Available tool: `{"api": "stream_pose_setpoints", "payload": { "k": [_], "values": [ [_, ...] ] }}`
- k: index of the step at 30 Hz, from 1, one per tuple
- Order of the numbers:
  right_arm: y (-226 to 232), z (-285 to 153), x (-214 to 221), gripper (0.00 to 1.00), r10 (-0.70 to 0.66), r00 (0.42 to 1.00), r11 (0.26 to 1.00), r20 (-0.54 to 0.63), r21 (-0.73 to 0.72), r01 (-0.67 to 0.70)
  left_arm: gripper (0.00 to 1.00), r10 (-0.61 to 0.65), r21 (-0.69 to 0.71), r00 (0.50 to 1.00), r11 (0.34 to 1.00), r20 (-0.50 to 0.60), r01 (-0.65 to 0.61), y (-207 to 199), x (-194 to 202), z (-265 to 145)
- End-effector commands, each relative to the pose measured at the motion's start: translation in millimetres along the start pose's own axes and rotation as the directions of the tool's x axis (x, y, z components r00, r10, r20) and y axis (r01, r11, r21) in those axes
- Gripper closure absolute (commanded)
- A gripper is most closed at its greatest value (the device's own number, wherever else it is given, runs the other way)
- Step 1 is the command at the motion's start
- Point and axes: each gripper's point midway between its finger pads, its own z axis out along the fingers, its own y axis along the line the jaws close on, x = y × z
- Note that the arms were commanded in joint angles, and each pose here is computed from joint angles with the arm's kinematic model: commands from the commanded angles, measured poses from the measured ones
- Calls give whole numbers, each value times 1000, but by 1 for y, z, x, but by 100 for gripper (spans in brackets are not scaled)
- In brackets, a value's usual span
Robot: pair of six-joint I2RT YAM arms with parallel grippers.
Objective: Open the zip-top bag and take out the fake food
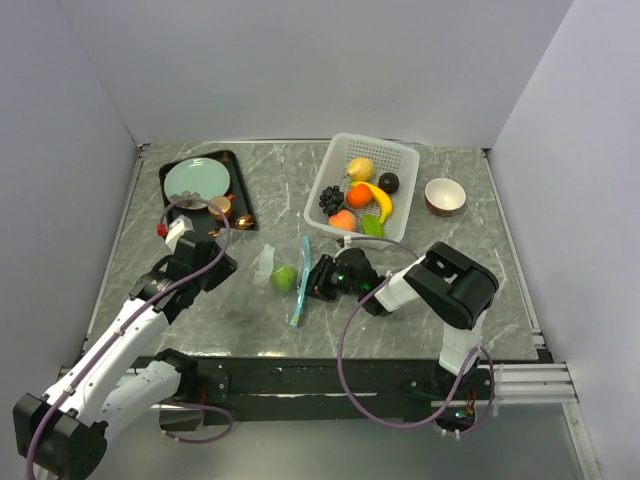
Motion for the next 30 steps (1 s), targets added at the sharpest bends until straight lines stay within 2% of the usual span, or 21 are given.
{"api": "stream_pose_setpoints", "payload": {
  "k": [1,3,4,7,13,18,21,24,30],
  "values": [
    [22,-4,-16,64,-35,998,999,55,-30,37,52,29,79,996,996,89,-36,-31,-34,-23],
    [24,-6,-18,64,-40,997,999,62,-29,42,53,26,132,998,991,64,-35,-43,-31,-26],
    [24,-7,-19,64,-40,997,999,63,-24,42,57,17,167,998,986,63,-27,-52,-31,-25],
    [29,-8,-21,64,-51,997,998,65,-21,53,61,19,177,1000,984,20,-23,-57,-18,-18],
    [34,-10,-25,64,-71,994,997,80,-13,73,59,34,204,999,978,18,-37,-65,-11,-10],
    [39,-10,-30,64,-70,993,997,94,-11,72,63,55,227,998,973,-34,-45,-76,7,23],
    [40,-10,-33,62,-73,992,997,103,-2,73,70,56,209,997,977,-50,-44,-74,16,42],
    [45,-10,-36,52,-73,991,997,111,-5,74,73,59,176,996,983,-62,-47,-67,24,57],
    [49,-12,-40,41,-72,988,997,133,-5,74,78,67,136,994,989,-84,-55,-57,37,78]
  ]
}}
